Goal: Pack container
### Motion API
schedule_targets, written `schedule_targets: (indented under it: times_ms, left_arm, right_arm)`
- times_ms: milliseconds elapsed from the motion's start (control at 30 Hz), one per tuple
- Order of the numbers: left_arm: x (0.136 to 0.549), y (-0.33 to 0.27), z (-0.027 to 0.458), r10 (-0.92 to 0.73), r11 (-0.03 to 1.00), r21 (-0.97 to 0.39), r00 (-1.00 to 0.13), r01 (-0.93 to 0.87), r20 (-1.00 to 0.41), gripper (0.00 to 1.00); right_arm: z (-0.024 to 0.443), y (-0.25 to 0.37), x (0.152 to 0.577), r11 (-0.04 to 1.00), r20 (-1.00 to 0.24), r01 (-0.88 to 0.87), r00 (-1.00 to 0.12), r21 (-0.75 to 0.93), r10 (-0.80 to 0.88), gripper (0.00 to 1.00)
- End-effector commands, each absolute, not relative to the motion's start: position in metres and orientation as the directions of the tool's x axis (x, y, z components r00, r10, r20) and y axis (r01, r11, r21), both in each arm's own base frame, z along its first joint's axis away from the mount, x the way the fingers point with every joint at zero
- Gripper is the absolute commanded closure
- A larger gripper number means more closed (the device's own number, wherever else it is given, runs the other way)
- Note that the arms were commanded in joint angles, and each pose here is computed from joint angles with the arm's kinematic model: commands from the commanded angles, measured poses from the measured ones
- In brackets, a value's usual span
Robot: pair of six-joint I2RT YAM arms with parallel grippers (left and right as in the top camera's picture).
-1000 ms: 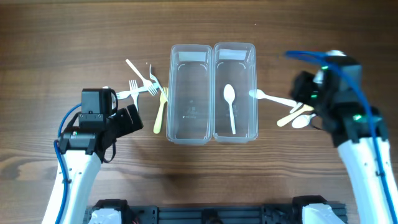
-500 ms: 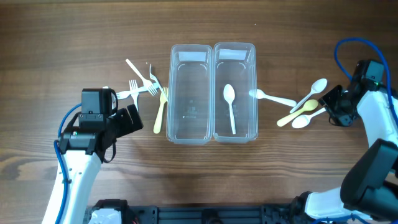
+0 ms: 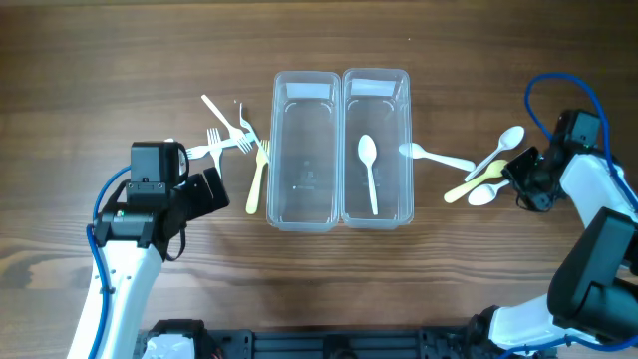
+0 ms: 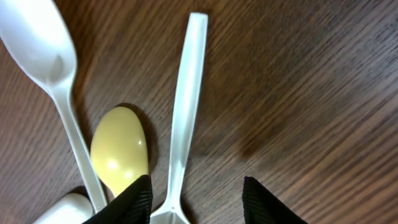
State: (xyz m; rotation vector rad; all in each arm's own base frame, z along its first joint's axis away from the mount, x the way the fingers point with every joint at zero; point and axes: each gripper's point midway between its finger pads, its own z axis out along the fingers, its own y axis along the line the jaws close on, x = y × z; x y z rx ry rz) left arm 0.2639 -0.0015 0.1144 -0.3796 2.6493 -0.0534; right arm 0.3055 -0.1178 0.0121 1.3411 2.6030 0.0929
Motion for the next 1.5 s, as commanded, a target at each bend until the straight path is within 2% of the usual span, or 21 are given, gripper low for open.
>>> schedule_targets:
  times_ms: [0,300,333,433,667,700,833,900,1033,1133,1200,1333,1400,1467]
  left_arm:
    - [0.269,0.002,0.123,-0.264,0.964,-0.089,-0.846,-0.252,-0.463,0.00]
    - [0.269,0.002,0.123,-0.264,0.964,-0.089,-0.846,-0.252,-0.463,0.00]
    - [0.269,0.002,0.123,-0.265,0.963,-0.089,-0.846,-0.253,-0.463,0.00]
    - [0.269,0.002,0.123,-0.265,0.963,-0.089,-0.846,-0.253,-0.463,0.00]
    - [0.269,0.002,0.123,-0.264,0.964,-0.089,-0.846,-0.252,-0.463,0.00]
    - [0.269,0.002,0.123,-0.265,0.963,-0.089,-0.845,-0.253,-0.464,0.00]
    - [0.269,0.002,0.123,-0.265,0.963,-0.089,-0.846,-0.253,-0.463,0.00]
    - [0.269,0.002,0.123,-0.265,0.963,-0.089,-0.846,-0.253,-0.463,0.00]
    - [0.269,0.002,0.123,-0.264,0.964,-0.089,-0.846,-0.252,-0.463,0.00]
    - [0.269,0.002,0.123,-0.264,0.964,-0.089,-0.846,-0.252,-0.463,0.00]
    - [0.269,0.002,0.123,-0.265,0.963,-0.089,-0.846,-0.253,-0.463,0.00]
    - [0.269,0.002,0.123,-0.264,0.964,-0.089,-0.846,-0.252,-0.463,0.00]
    - [0.269,0.002,0.123,-0.265,0.963,-0.089,-0.846,-0.253,-0.463,0.00]
    - [0.269,0.002,0.123,-0.265,0.963,-0.089,-0.846,-0.253,-0.463,0.00]
  right_arm:
    - [-0.002,-0.115,0.303,0.572,-0.127,0.807,-0.558,0.145,0.820,0.55]
    - [-0.036,-0.110,0.293,0.572,-0.048,0.815,-0.570,0.093,0.820,0.56]
    - [-0.037,-0.110,0.291,0.571,-0.040,0.816,-0.570,0.089,0.821,0.57]
    - [-0.037,-0.107,0.283,0.572,-0.012,0.817,-0.573,0.066,0.819,0.70]
    - [-0.037,-0.105,0.264,0.573,0.032,0.820,-0.572,0.001,0.819,0.78]
    - [-0.037,-0.104,0.262,0.572,0.041,0.821,-0.571,-0.004,0.820,0.85]
    - [-0.037,-0.105,0.264,0.569,0.033,0.823,-0.569,0.002,0.822,0.95]
    - [-0.032,-0.107,0.270,0.573,0.016,0.820,-0.573,0.017,0.820,0.95]
    - [0.014,-0.111,0.293,0.618,-0.073,0.780,-0.614,0.097,0.786,0.94]
    - [0.099,-0.084,0.321,0.674,-0.188,0.654,-0.655,0.344,0.731,0.96]
    - [0.156,-0.060,0.326,0.720,-0.301,0.540,-0.666,0.436,0.683,0.96]
    - [0.231,0.005,0.319,0.836,-0.510,0.235,-0.700,0.496,0.499,0.96]
    - [0.248,0.049,0.316,0.886,-0.597,0.042,-0.724,0.463,0.346,0.96]
    - [0.245,0.079,0.319,0.910,-0.631,-0.050,-0.736,0.412,0.245,0.96]
